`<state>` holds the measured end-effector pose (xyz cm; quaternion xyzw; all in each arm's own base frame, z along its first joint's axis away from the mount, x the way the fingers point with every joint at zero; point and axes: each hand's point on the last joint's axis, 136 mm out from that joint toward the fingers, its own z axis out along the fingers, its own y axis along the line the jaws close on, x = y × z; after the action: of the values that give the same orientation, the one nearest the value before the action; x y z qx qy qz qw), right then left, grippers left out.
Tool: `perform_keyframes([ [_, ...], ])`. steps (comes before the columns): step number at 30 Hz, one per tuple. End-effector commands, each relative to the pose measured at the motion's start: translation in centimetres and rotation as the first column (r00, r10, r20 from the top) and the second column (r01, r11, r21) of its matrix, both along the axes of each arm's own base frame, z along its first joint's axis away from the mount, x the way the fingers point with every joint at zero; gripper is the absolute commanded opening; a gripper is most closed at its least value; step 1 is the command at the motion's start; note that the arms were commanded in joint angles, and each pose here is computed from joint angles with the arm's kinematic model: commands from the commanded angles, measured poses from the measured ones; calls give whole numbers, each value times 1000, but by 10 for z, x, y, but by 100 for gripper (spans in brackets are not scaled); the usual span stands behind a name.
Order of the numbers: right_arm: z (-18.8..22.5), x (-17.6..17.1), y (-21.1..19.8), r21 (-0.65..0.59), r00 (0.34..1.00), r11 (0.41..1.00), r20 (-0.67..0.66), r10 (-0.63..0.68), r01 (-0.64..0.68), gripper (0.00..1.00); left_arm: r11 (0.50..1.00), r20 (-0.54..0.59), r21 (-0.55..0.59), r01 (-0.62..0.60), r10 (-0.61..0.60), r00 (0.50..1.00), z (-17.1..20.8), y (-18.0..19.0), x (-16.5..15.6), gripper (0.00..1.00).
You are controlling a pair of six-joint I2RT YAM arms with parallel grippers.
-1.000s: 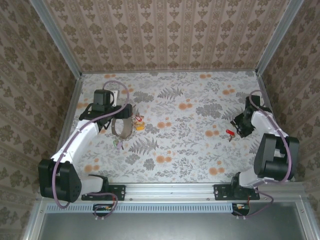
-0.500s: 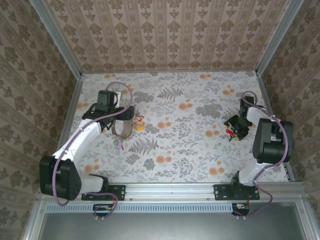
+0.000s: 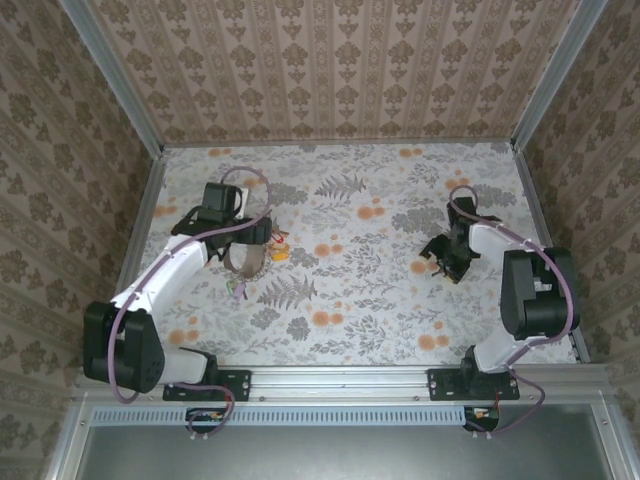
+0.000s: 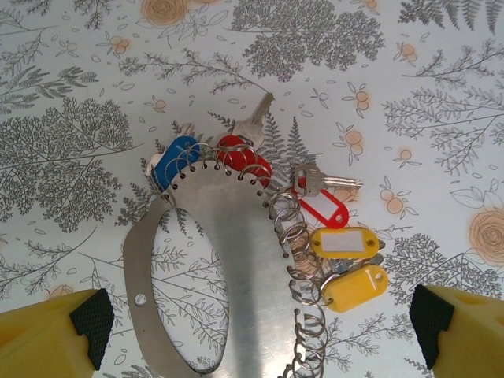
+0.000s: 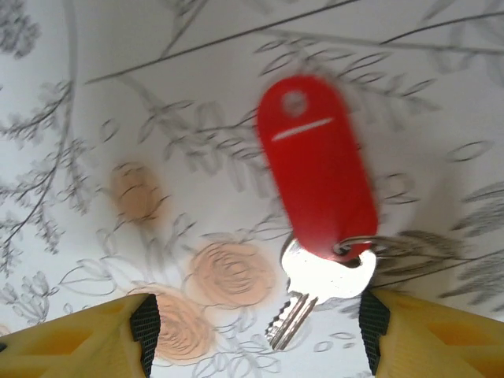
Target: Put the keys on the keyring
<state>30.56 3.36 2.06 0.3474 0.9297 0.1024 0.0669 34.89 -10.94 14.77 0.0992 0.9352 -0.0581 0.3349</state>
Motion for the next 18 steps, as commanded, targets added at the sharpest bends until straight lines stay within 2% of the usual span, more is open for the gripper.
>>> perform_keyframes([
  [1,1,15,42,74,996,994,50,80,-84,70,999,7,30,22,-22,1000,5,-3,1,100],
  [6,19,27,58,65,982,985,108,153,-160,70,997,5,66,42,-42,999,3,-6,-1,100],
  [11,45,24,33,-55,969,977,131,211,-205,69,990,8,116,83,-84,996,3,-13,-5,100],
  [14,51,14,14,-94,968,973,116,222,-212,62,984,2,138,114,-115,993,1,-20,-7,100],
  [18,50,5,-2,-41,961,971,138,239,-236,51,978,-19,134,160,-159,987,-1,-30,-10,100],
])
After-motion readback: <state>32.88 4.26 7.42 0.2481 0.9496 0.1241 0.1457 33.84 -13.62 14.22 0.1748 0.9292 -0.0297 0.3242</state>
